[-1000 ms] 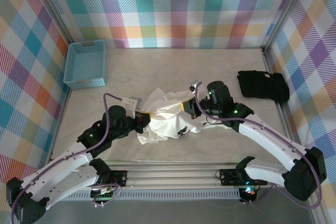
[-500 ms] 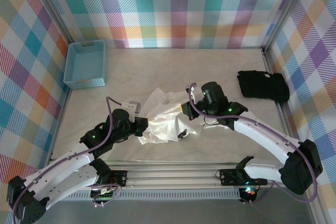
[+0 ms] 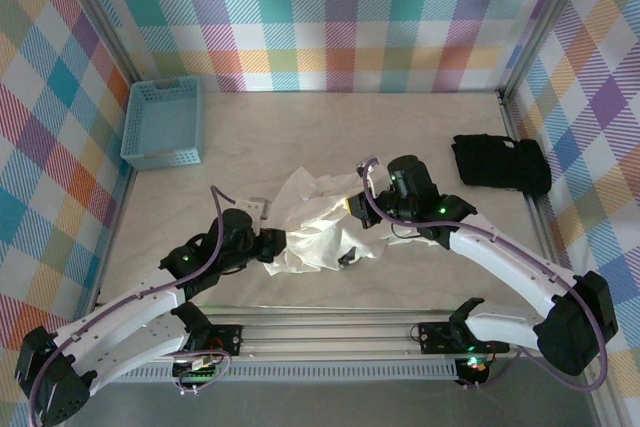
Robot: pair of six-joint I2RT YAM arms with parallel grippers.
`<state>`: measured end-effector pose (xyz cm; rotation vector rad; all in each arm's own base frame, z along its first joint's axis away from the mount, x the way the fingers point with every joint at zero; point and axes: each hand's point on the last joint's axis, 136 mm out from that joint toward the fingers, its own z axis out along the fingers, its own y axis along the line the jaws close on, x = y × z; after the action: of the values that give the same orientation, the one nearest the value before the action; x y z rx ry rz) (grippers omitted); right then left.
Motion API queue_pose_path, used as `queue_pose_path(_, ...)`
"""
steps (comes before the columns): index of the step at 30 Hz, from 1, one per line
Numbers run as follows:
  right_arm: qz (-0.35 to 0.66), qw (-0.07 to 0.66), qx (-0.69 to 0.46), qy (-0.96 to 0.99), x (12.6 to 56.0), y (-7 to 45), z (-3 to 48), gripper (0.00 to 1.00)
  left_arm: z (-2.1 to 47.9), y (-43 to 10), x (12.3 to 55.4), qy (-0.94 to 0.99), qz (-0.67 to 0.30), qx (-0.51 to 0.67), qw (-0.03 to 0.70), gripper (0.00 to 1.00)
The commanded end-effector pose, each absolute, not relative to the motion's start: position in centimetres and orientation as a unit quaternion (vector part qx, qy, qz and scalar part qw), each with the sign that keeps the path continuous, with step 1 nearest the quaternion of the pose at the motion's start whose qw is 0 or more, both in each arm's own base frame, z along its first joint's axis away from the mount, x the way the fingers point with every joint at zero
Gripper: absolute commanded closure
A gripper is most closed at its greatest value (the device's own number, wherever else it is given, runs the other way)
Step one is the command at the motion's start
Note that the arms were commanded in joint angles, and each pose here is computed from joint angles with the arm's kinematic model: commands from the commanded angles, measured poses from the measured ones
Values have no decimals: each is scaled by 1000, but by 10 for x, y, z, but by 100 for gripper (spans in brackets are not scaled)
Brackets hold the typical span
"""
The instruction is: Fold the inside-out t-shirt
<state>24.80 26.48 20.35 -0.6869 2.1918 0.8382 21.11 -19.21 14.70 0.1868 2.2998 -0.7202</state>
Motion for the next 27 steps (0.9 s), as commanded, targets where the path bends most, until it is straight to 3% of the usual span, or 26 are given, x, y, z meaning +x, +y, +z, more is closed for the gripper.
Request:
queue_pose_path(1, 332, 346, -278, 832, 245, 267, 208, 100, 166, -198, 214, 870, -314, 66, 374, 64)
queue_pose_path(8, 330, 347, -282, 831, 246, 267, 208, 100, 176, -186, 221, 868, -309, 19, 388, 47)
queue_pose_path(12, 320, 348, -281, 835, 248, 265, 207, 100, 169, -179, 224, 883, -275, 23, 379, 46)
queue_pose_path(18, 275, 309, -257, 873, 261, 249, 202, 100, 184, -165, 230, 862, -227, 79, 447, 45)
queue_pose_path(27, 315, 230, -212, 896, 290, 240, 186, 100, 203, -204, 249, 793, -210, 241, 519, 41)
